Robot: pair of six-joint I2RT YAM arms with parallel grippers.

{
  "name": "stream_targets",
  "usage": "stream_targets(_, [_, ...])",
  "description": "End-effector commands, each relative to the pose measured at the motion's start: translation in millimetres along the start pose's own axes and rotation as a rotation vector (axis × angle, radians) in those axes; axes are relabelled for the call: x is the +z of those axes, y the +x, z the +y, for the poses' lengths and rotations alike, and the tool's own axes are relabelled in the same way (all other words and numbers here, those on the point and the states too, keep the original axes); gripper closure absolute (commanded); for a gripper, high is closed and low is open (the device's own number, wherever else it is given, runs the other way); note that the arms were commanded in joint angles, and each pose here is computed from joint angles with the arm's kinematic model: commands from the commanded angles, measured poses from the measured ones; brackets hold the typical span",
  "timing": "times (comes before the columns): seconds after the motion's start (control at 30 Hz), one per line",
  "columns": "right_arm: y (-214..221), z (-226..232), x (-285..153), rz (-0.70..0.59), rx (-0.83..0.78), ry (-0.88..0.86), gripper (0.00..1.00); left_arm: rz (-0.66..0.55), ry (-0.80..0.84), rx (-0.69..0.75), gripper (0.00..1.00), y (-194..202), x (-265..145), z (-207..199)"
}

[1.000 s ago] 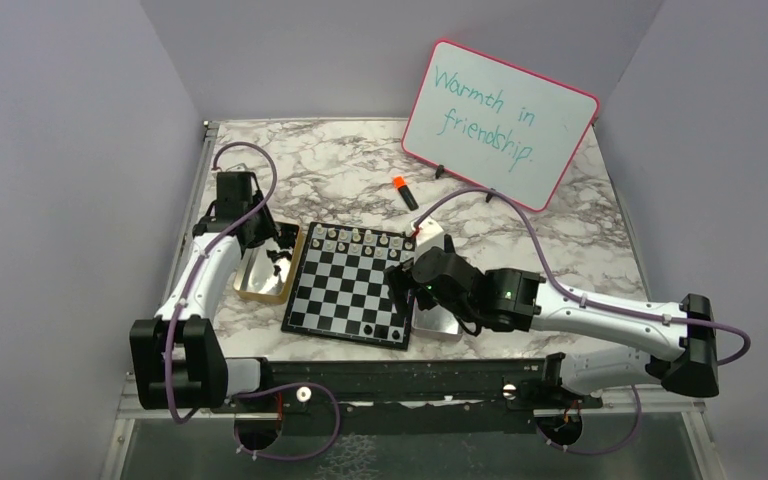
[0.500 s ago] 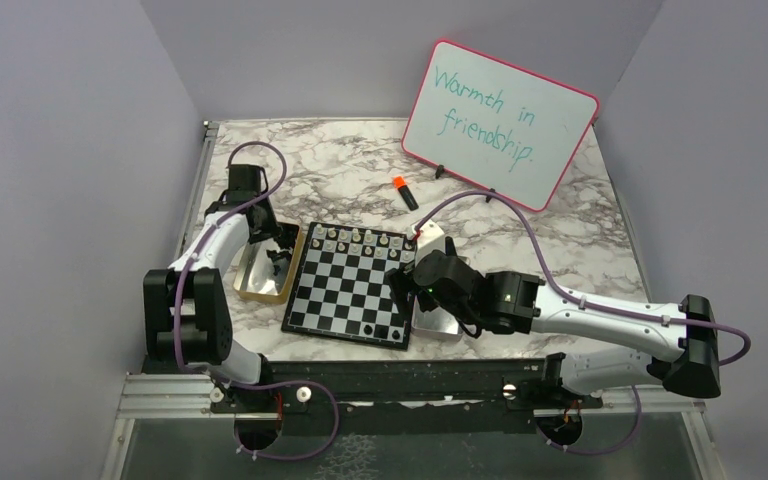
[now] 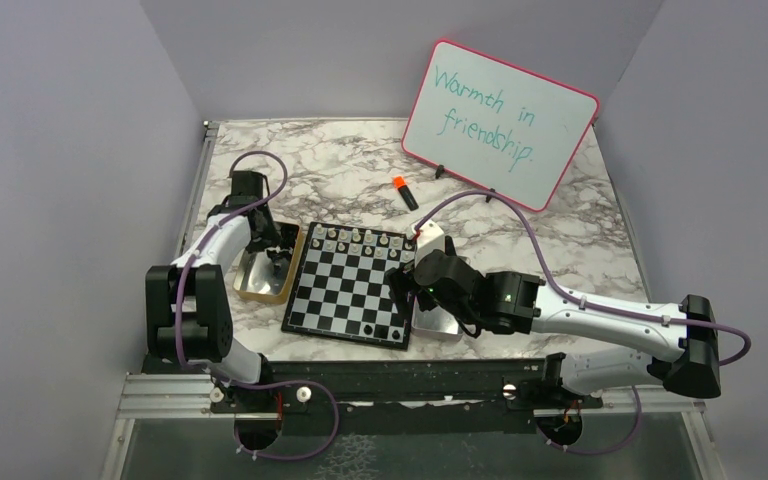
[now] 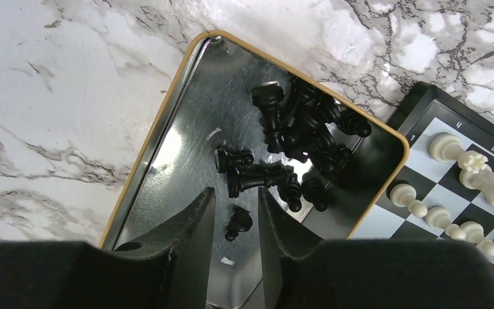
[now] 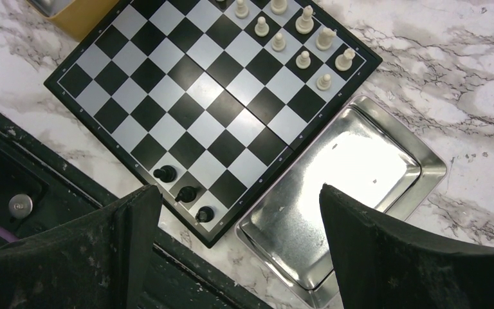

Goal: Set up the chess pieces on the board
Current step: Pick up the chess piece from the storage box.

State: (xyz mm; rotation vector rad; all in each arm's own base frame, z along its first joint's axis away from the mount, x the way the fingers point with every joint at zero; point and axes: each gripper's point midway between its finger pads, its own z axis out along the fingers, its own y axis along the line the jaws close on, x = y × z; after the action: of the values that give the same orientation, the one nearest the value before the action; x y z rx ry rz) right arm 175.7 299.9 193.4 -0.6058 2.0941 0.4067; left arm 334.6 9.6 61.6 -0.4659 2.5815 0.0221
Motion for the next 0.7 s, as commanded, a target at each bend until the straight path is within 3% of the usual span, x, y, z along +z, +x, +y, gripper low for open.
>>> stream_targets(0.0, [-3.7, -1.7, -1.3, -0.031, 0.001, 0.008, 0.02, 0.038, -0.025, -0.009, 0.69, 14.0, 5.9, 4.5])
stream_targets(0.47, [1.2, -2.8, -1.3, -0.024, 0.010, 0.008, 0.02, 0.087, -0.019, -0.020, 0.74, 20.2, 22.6, 0.5])
stream_targets(0.67, [4.4, -2.8, -0.9, -0.014, 0.009, 0.006, 0.02, 0.099, -0.002, -0.011, 0.85, 20.3, 26.1, -3.0])
